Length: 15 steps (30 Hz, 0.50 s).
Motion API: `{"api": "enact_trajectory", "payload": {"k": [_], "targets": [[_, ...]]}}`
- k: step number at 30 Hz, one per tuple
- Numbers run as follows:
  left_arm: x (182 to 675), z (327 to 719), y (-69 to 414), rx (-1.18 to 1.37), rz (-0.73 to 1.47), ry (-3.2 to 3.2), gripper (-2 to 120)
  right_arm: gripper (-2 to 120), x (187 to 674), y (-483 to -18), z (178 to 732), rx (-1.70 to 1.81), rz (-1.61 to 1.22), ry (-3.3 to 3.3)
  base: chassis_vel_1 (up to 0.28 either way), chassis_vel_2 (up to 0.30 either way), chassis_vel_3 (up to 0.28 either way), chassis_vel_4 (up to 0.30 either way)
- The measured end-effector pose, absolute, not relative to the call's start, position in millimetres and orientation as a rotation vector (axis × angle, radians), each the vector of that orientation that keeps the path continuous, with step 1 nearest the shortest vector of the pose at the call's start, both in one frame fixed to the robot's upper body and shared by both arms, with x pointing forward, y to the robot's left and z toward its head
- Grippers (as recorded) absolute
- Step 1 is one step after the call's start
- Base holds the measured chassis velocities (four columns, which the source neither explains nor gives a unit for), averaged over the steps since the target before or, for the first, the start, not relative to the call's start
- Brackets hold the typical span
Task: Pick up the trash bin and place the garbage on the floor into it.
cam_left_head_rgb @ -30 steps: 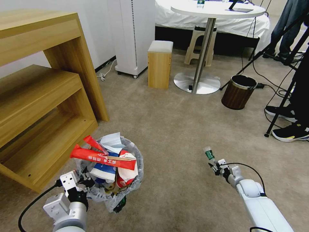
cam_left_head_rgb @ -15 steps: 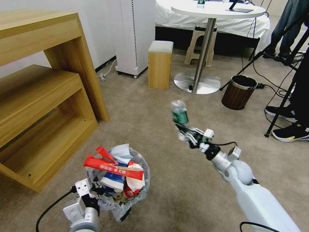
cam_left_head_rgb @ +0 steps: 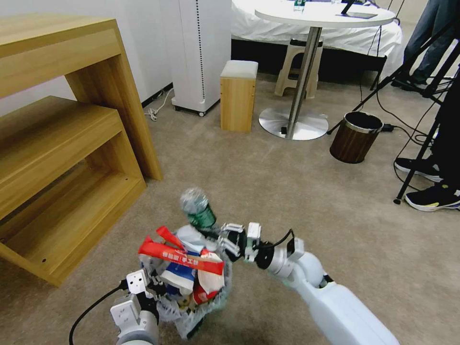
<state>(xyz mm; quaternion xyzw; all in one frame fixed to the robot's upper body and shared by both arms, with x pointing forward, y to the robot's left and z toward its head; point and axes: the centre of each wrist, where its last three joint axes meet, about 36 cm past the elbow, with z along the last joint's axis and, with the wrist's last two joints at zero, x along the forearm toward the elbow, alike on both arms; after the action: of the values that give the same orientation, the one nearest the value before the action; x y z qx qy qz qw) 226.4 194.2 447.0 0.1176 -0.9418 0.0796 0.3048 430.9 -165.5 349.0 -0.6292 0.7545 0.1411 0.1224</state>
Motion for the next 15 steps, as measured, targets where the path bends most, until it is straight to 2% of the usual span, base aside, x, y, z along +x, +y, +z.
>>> {"api": "enact_trajectory", "payload": {"k": [8,15], "targets": [[222,457,198,0.245,0.294,-2.345,0,11,423,-155,339,-1.857,0.468,2.193,0.0,0.0,0.0,0.0],[217,461,188,0.204,0.363,-2.282,0,11,396,-138,316,-1.917,0.561,2.201,0.0,0.0,0.0,0.0]]}}
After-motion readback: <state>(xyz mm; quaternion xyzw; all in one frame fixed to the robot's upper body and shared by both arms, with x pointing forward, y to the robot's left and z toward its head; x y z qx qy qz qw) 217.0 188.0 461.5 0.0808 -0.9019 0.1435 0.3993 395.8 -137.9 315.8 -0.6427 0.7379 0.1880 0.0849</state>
